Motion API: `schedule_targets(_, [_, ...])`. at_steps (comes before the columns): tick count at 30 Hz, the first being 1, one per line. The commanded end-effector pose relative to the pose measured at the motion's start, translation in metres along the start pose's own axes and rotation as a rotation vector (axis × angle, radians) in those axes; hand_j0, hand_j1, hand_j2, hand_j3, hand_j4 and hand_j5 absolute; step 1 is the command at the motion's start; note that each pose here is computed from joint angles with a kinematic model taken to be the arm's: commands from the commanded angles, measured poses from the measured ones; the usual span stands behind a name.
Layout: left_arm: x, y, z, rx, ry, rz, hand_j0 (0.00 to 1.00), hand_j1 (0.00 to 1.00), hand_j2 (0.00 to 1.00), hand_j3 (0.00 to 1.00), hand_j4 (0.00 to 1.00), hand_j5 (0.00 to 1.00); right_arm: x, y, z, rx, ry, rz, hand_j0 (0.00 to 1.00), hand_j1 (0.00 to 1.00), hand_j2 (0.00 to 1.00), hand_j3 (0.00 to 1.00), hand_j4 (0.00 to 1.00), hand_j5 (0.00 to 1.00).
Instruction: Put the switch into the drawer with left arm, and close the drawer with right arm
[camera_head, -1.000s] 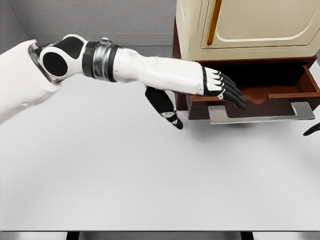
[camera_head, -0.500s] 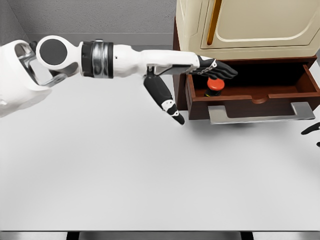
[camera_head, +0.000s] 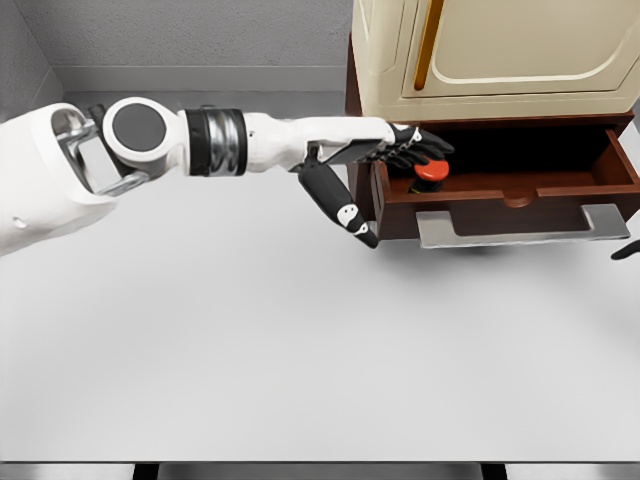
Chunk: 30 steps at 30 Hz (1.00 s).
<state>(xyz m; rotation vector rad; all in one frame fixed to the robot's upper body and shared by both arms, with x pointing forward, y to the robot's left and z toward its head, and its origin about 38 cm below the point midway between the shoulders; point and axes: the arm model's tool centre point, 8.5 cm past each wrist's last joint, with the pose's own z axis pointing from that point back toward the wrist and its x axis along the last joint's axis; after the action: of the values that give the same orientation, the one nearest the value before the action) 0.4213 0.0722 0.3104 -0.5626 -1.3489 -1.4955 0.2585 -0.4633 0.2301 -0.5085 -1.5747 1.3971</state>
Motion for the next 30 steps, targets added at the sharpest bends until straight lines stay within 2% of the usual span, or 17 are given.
schedule_targets(1, [-0.003, -0.002, -0.001, -0.005, 0.012, 0.013, 1.0, 1.0, 1.0, 1.0, 1.0, 1.0, 0.0, -0.002, 0.0, -0.008, -0.004, -0.008, 0.62, 0.62, 0.62, 0.62, 0.62, 0.62])
schedule_targets(12, [-0.016, 0.011, -0.019, 0.021, 0.028, 0.071, 1.0, 1.0, 1.0, 1.0, 1.0, 1.0, 0.0, 0.0, 0.0, -0.014, -0.005, -0.016, 0.64, 0.64, 0.64, 0.64, 0.64, 0.64])
schedule_targets(15, [-0.018, 0.01, -0.023, 0.018, 0.029, 0.078, 1.0, 1.0, 1.0, 1.0, 1.0, 1.0, -0.001, -0.004, 0.005, -0.025, 0.008, -0.008, 0.64, 0.64, 0.64, 0.64, 0.64, 0.64])
schedule_targets(19, [-0.021, 0.008, -0.027, 0.011, 0.036, 0.081, 1.0, 1.0, 1.0, 1.0, 1.0, 1.0, 0.0, -0.004, 0.008, -0.03, -0.002, -0.032, 0.64, 0.64, 0.64, 0.64, 0.64, 0.64])
schedule_targets(20, [-0.02, 0.007, -0.029, 0.007, 0.033, 0.081, 1.0, 1.0, 1.0, 1.0, 1.0, 1.0, -0.001, 0.002, 0.011, -0.008, 0.007, -0.043, 0.64, 0.64, 0.64, 0.64, 0.64, 0.64])
schedule_targets(23, [-0.019, 0.005, -0.035, -0.001, 0.028, 0.082, 1.0, 1.0, 1.0, 1.0, 1.0, 1.0, -0.001, 0.004, 0.013, 0.002, 0.011, -0.045, 0.64, 0.64, 0.64, 0.64, 0.64, 0.64])
schedule_targets(25, [-0.018, 0.005, -0.037, -0.004, 0.025, 0.083, 1.0, 1.0, 1.0, 1.0, 1.0, 1.0, -0.001, -0.002, 0.012, 0.019, 0.009, -0.025, 0.64, 0.64, 0.64, 0.64, 0.64, 0.64])
schedule_targets(30, [-0.015, 0.003, -0.046, -0.013, 0.015, 0.087, 1.0, 1.0, 1.0, 1.0, 1.0, 1.0, -0.001, -0.003, 0.012, 0.022, 0.008, -0.023, 0.64, 0.64, 0.64, 0.64, 0.64, 0.64])
